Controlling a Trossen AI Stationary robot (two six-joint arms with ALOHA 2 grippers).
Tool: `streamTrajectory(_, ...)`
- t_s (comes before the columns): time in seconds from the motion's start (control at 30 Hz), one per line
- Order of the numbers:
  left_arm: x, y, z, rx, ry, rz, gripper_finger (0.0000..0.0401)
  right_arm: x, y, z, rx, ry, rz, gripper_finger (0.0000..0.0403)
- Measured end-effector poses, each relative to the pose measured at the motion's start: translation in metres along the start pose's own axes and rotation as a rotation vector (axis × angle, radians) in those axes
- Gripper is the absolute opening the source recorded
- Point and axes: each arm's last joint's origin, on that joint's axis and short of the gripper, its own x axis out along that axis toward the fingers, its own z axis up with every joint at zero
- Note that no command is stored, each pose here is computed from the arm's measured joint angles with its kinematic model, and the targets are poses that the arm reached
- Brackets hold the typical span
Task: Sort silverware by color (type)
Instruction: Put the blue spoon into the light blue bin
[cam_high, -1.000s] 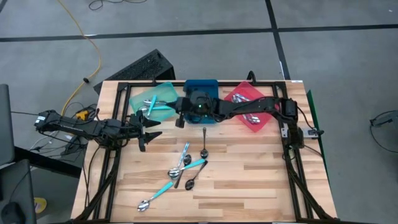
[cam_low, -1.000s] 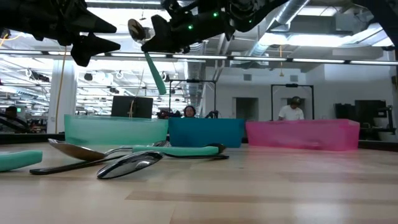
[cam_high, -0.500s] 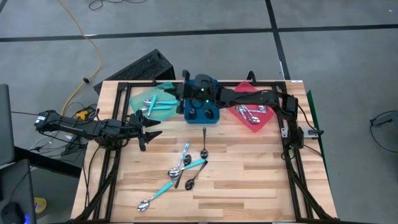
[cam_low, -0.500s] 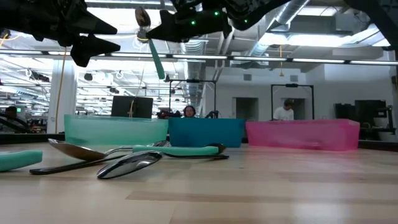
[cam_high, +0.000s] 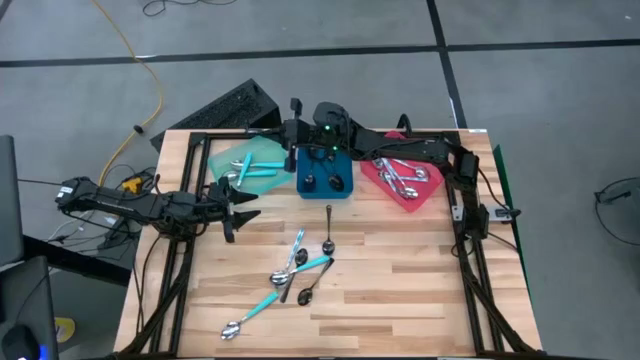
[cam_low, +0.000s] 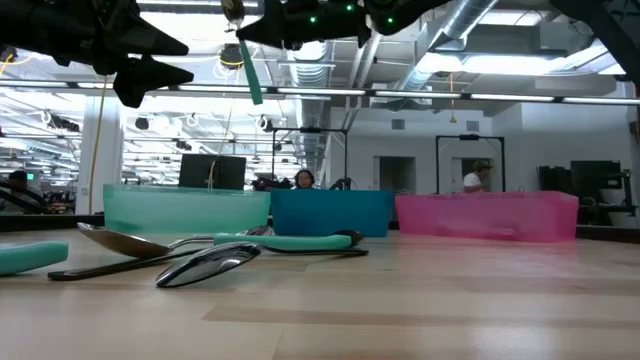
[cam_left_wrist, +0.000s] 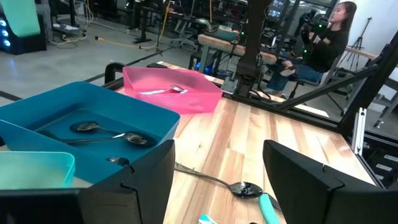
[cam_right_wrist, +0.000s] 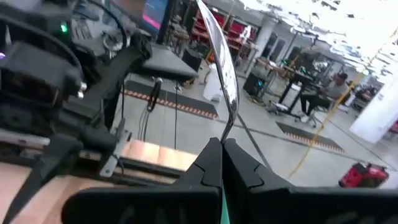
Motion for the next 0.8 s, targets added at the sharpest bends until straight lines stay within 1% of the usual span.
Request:
streamTrajectory(0.07,0.000,0.000,0.000,-0.001,0.000,0.000,0.0228,0.009,-0.001,-0.001,0.002,-0.023,0.012,0.0020)
streamTrajectory(0.13,0.000,0.000,0.000,-0.002,0.000,0.000,0.0228,0.020,-0.001,-0.007,0.011,0.002,0.040,0.0020)
streamTrajectory(0.2,0.000,0.000,0.000,-0.003,0.000,0.000,0.0228,0.036,0.003,-0.016,0.004,0.060,0.063,0.0020)
streamTrajectory(0.3,0.000,0.000,0.000,-0.011,0.000,0.000,0.0228,0.050,0.009,-0.026,-0.017,0.180,0.087,0.0020)
streamTrajectory(0.4,0.000,0.000,0.000,-0.017,0.001,0.000,0.0228,0.057,0.008,-0.025,-0.034,0.237,0.108,0.0020)
streamTrajectory(0.53,0.000,0.000,0.000,-0.016,0.004,0.001,0.0228,0.067,0.008,-0.035,-0.068,0.291,0.081,0.0020)
streamTrajectory(0.67,0.000,0.000,-0.001,-0.021,0.007,0.002,0.0228,0.075,0.024,-0.056,-0.096,0.338,0.090,0.0020)
streamTrajectory(0.73,0.000,0.000,-0.001,-0.028,0.008,0.002,0.0228,0.082,0.030,-0.065,-0.125,0.365,0.017,0.0020)
streamTrajectory(0.8,0.000,0.000,-0.001,-0.029,0.007,0.002,0.0228,0.085,0.036,-0.078,-0.128,0.419,0.007,0.0020)
